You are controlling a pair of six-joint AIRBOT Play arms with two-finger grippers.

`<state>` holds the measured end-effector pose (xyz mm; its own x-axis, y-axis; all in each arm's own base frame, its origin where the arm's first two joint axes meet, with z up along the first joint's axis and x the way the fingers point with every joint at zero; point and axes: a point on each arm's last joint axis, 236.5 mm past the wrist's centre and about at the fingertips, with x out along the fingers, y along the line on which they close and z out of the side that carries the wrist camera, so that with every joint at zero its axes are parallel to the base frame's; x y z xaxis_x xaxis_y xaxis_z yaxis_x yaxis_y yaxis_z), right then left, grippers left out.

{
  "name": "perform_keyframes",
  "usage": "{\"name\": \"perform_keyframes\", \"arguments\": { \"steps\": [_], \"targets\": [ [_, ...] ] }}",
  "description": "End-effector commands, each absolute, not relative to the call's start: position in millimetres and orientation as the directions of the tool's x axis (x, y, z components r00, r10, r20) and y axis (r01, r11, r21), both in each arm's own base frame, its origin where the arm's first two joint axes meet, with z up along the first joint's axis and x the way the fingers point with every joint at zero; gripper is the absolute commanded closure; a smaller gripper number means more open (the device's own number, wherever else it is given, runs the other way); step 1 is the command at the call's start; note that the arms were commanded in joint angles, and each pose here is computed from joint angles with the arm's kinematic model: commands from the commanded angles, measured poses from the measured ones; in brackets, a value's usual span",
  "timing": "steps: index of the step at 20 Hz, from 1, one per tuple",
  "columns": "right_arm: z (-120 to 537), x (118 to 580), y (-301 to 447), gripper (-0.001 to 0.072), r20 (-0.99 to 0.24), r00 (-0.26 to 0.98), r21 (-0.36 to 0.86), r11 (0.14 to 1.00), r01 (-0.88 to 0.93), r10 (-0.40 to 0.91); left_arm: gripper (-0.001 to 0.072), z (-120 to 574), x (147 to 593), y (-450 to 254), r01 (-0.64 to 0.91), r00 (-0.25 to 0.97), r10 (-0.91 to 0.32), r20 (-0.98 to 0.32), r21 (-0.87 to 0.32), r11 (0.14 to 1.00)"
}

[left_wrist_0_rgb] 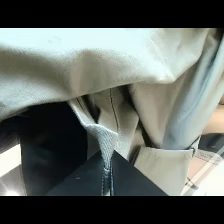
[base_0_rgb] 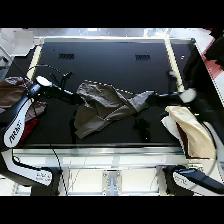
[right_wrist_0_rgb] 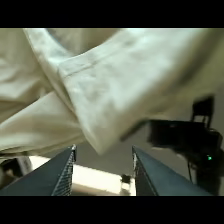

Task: Fold the shirts.

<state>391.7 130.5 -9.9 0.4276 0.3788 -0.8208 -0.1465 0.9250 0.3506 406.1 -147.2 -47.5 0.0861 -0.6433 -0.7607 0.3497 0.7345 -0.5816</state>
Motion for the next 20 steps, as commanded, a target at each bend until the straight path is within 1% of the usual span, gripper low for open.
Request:
{"name": "perform_keyframes", "arguments": {
  "steps": [1,3,5,10,13,15,16,17,18,19,20],
  "targets": [
    [-66,406,186,0.0305,-0.866,0.329,0.27,0.907,-0.323,0.375,0.0694,-46,404,-148,0.343,0.077,-0.647,-0.758,-0.589,0.731],
    [-76,417,190,0.0305,-0.906,0.291,0.168,0.892,-0.421,0.307,0.0694,-46,403,-148,0.344,0.074,-0.648,-0.758,-0.591,0.73],
    [-73,423,188,0.0305,-0.922,0.279,0.116,0.879,-0.462,0.268,0.0693,-46,403,-148,0.344,0.074,-0.648,-0.758,-0.591,0.73],
    [-74,428,178,0.0306,-0.929,0.294,0.058,0.874,-0.483,0.224,0.0694,-46,403,-148,0.344,0.074,-0.648,-0.758,-0.591,0.73],
    [-81,434,177,0.0312,-0.926,0.307,0.048,0.876,-0.481,0.219,0.0693,-46,403,-148,0.344,0.074,-0.648,-0.758,-0.591,0.73],
    [-96,426,178,0.0319,-0.942,0.258,0.069,0.876,-0.478,0.215,0.0693,-46,403,-148,0.344,0.074,-0.648,-0.758,-0.591,0.73],
    [-104,421,176,0.0342,-0.951,0.23,0.073,0.875,-0.478,0.205,0.0693,-46,403,-148,0.344,0.074,-0.648,-0.758,-0.591,0.73],
    [-107,420,175,0.0428,-0.955,0.221,0.072,0.875,-0.478,0.2,0.0693,-46,403,-148,0.344,0.074,-0.648,-0.758,-0.591,0.73],
    [-106,424,174,0.0631,-0.951,0.234,0.069,0.877,-0.475,0.201,0.0693,-46,403,-148,0.344,0.074,-0.648,-0.758,-0.591,0.73],
    [-101,429,176,0.0698,-0.945,0.254,0.066,0.879,-0.471,0.207,0.0694,-46,403,-148,0.344,0.074,-0.648,-0.758,-0.591,0.73],
    [-90,437,179,0.0699,-0.937,0.275,0.063,0.878,-0.474,0.216,0.0694,-44,403,-148,0.347,0.078,-0.648,-0.758,-0.589,0.73]
  ]
}}
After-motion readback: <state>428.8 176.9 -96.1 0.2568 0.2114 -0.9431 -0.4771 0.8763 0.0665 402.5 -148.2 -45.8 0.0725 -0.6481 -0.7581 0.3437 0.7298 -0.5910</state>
